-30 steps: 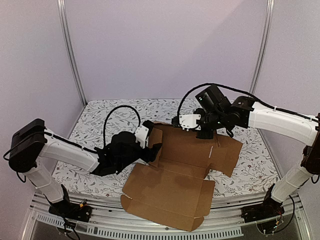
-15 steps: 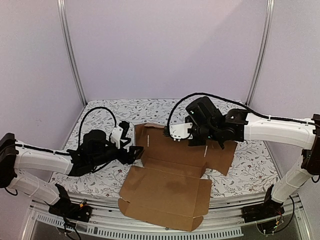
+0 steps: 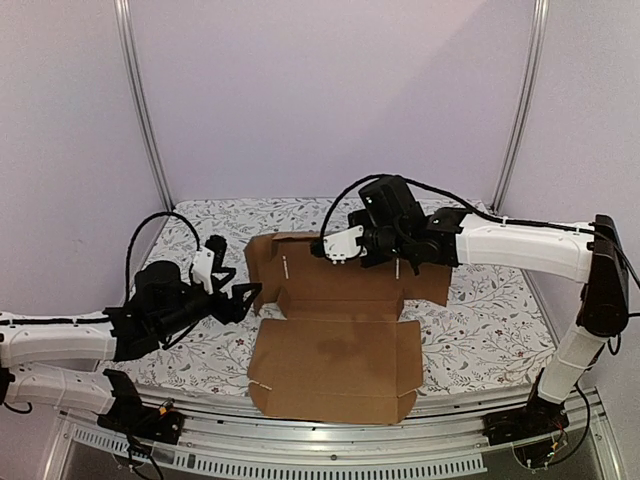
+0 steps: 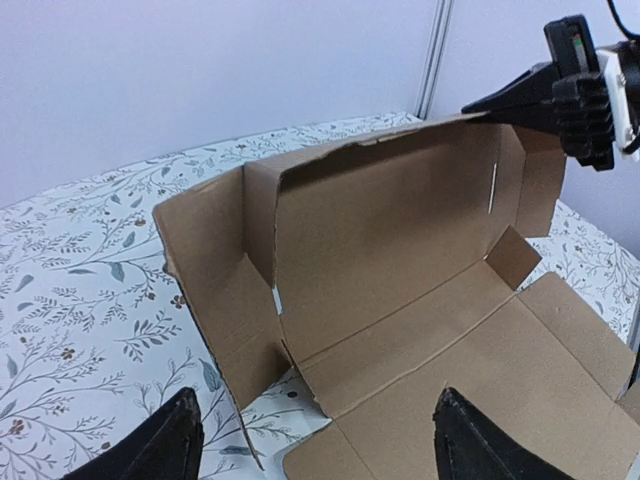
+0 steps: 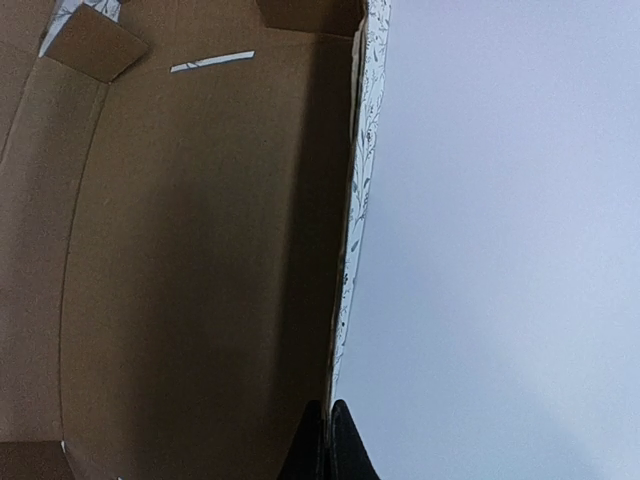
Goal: Fold the paper box
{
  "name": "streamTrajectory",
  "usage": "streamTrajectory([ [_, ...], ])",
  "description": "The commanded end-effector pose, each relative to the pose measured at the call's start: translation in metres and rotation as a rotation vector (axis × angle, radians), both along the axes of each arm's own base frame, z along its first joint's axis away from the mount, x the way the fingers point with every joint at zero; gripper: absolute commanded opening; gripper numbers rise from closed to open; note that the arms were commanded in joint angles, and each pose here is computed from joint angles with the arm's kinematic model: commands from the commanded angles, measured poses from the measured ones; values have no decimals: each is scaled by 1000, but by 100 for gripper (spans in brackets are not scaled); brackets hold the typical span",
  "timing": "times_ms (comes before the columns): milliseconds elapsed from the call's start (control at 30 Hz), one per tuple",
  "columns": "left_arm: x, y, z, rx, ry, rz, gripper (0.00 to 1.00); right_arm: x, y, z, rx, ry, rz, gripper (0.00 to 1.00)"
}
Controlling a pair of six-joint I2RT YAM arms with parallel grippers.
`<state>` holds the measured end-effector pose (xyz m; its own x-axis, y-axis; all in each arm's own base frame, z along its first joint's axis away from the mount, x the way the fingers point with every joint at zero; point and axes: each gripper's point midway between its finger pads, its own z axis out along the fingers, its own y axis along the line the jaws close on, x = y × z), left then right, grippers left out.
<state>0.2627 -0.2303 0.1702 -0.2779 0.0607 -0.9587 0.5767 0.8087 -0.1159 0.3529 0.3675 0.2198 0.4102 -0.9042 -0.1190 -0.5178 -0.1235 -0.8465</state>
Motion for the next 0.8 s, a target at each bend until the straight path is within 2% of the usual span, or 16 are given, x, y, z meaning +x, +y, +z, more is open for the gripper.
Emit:
streamTrajectory([
  [0,-4,35,0,-13,-13,118,79,-13,13,-6,-22,-9,62,0],
  [200,-4,111,0,-44,-48,461,77,-39,5,-25,-56,5,63,0],
  [333,0,139,-18,-2,3,592,75,-45,3,-31,-71,8,57,0],
  [600,36,157,-41,45,124,698,72,-54,12,-26,-73,-45,64,0],
  [767,70,128,-33,31,113,599,70,0,6,2,-63,-198,113,0],
])
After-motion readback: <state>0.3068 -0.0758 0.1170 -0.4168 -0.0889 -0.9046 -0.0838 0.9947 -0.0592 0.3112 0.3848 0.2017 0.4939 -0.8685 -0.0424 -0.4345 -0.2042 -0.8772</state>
